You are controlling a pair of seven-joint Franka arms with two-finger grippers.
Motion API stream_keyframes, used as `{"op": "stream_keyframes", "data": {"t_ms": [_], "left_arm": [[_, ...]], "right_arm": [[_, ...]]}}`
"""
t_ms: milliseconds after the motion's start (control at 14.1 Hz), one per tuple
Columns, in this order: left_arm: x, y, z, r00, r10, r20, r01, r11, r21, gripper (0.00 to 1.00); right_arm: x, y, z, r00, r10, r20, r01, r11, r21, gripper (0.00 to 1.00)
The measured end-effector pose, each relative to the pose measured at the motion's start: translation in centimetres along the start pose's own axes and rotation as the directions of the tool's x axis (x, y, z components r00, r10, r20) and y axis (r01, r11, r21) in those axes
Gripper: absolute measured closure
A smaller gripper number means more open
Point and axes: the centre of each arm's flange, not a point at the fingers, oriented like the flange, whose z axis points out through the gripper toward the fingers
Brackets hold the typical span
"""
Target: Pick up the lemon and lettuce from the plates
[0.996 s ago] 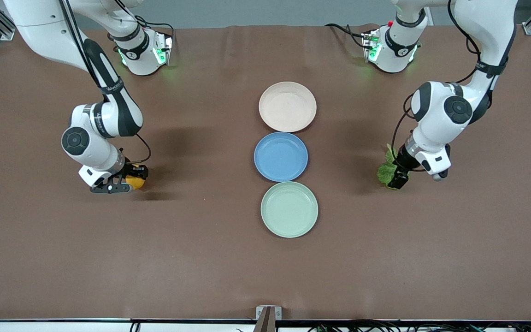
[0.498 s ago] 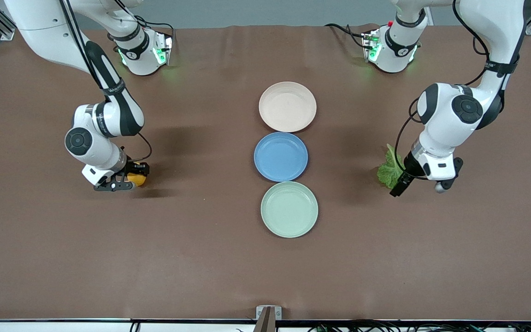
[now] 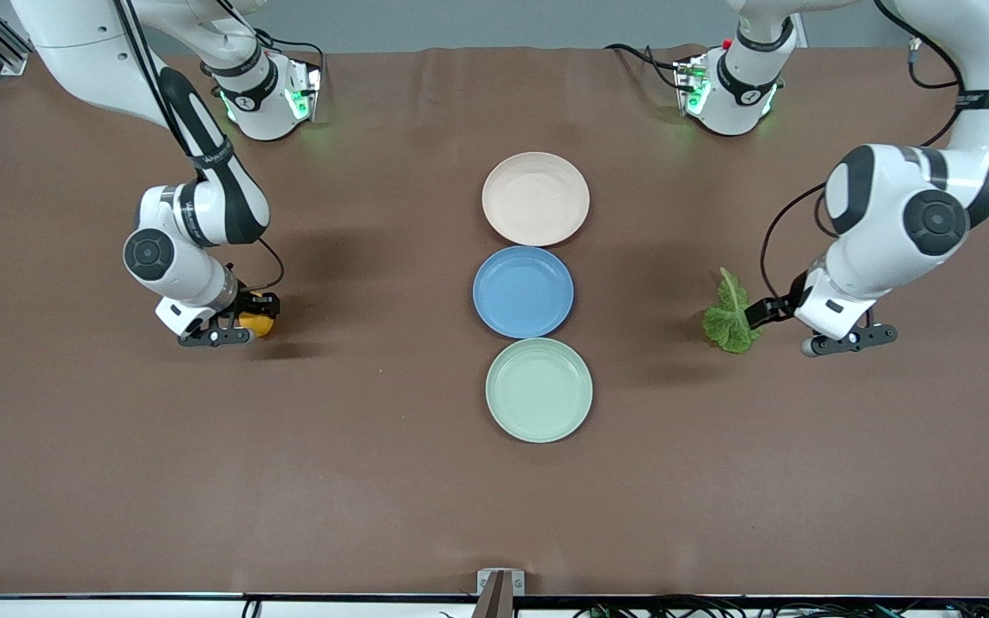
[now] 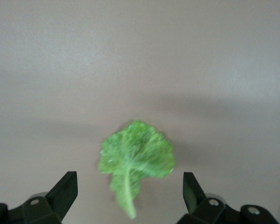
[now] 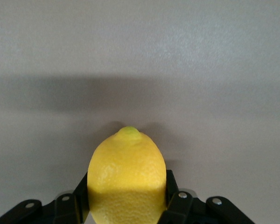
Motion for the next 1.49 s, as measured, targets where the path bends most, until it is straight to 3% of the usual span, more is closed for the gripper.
{"op": "stream_keyframes", "data": {"t_ms": [284, 356, 569, 640, 924, 1280, 1493], "left_arm": [[-0.3, -2.3, -4.9, 0.997, 0.076, 0.034, -0.077, 0.997, 0.016, 0.0], [-0.7, -2.7, -6.7, 0.997, 0.079, 0.026, -0.08, 0.997, 0.021, 0.0], [-2.0, -3.6, -12.0, 0.998, 0.066, 0.018, -0.066, 0.997, 0.036, 0.0], [-2.3, -3.7, -13.8, 0.998, 0.062, 0.021, -0.063, 0.997, 0.039, 0.0], [-2.6, -4.2, -20.4, 0.999, 0.048, 0.02, -0.048, 0.998, 0.041, 0.0], [-3.2, -4.7, -27.2, 0.998, 0.06, -0.022, -0.059, 0.998, 0.029, 0.0], [-3.4, -5.9, -28.6, 0.996, 0.085, -0.022, -0.084, 0.996, 0.028, 0.0]], "right_arm": [[-0.6, 0.0, 0.1, 1.0, -0.001, 0.008, 0.001, 1.0, 0.001, 0.37], [-0.8, -0.1, 0.2, 1.0, -0.002, 0.013, 0.002, 1.0, 0.001, 0.33], [-0.7, -0.3, -0.3, 1.0, -0.007, 0.015, 0.007, 1.0, 0.002, 0.03], [-0.4, -0.4, -1.1, 1.0, -0.008, 0.026, 0.008, 1.0, 0.002, 0.0], [3.1, -0.1, -9.1, 0.996, 0.002, 0.095, -0.003, 1.0, 0.006, 0.0], [5.5, 2.8, -19.0, 0.995, 0.01, 0.102, -0.01, 1.0, 0.004, 0.0], [5.9, 5.1, -24.6, 0.993, 0.019, 0.118, -0.019, 1.0, 0.002, 0.0]]}}
